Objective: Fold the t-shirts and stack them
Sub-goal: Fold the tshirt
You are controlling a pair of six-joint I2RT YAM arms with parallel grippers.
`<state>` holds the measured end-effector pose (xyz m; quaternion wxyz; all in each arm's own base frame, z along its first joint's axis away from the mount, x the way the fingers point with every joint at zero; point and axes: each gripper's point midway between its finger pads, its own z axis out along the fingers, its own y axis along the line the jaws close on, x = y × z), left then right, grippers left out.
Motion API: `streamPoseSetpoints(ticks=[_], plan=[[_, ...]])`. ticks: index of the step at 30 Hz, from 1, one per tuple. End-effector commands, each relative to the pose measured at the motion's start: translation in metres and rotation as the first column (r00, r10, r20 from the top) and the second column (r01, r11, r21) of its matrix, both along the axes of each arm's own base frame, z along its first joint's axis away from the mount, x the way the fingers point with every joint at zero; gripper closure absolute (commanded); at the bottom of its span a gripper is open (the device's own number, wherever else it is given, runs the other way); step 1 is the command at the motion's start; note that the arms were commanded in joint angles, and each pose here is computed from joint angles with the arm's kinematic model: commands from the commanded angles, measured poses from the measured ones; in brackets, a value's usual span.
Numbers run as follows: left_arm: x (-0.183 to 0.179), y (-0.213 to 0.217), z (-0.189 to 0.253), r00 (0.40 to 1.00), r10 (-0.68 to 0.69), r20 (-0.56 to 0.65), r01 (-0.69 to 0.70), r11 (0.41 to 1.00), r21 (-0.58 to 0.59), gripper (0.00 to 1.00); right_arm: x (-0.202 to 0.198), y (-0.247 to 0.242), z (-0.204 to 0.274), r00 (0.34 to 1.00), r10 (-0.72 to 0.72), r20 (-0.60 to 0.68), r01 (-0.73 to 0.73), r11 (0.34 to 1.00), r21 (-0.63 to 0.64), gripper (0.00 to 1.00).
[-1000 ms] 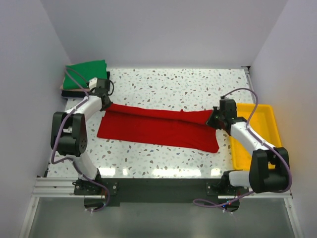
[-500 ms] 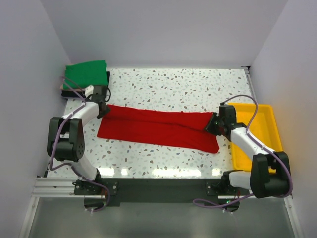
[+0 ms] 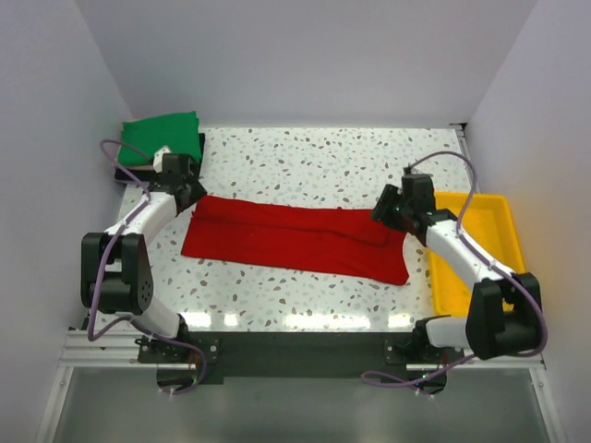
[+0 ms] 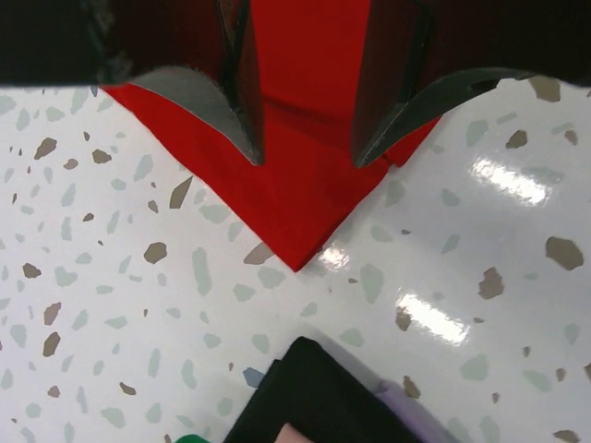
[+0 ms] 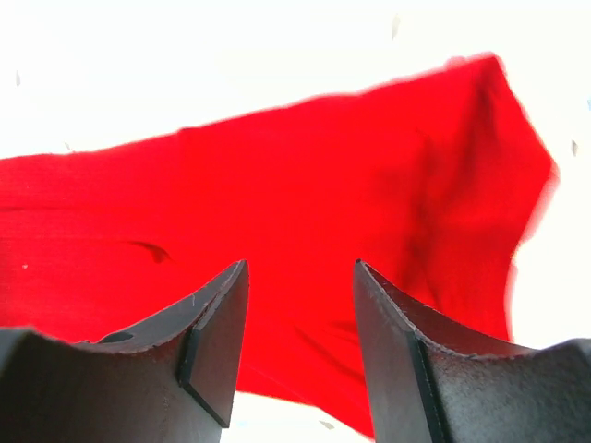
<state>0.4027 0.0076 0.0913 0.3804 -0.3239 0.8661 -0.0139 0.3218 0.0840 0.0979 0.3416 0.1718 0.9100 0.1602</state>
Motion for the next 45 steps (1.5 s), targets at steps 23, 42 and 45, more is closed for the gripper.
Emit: streamPoseSetpoints(ticks=[23, 42, 45], plan=[[0.038, -0.033, -0.030, 0.986, -0.163, -0.045, 0.162, 0.986, -0.044, 0.58, 0.102, 0.095, -0.021, 0.998, 0.059, 0.000, -0.055, 0.940, -0.336, 0.49], [0.014, -0.029, -0.052, 0.986, -0.116, -0.118, 0.110, 0.992, -0.059, 0.61, 0.088, 0.103, -0.021, 0.998, 0.069, 0.000, -0.066, 0.958, -0.281, 0.96], [0.011, -0.028, -0.055, 0.986, -0.109, -0.127, 0.102, 0.993, -0.064, 0.62, 0.080, 0.102, -0.017, 0.998, 0.067, 0.003, -0.064, 0.962, -0.264, 0.99]])
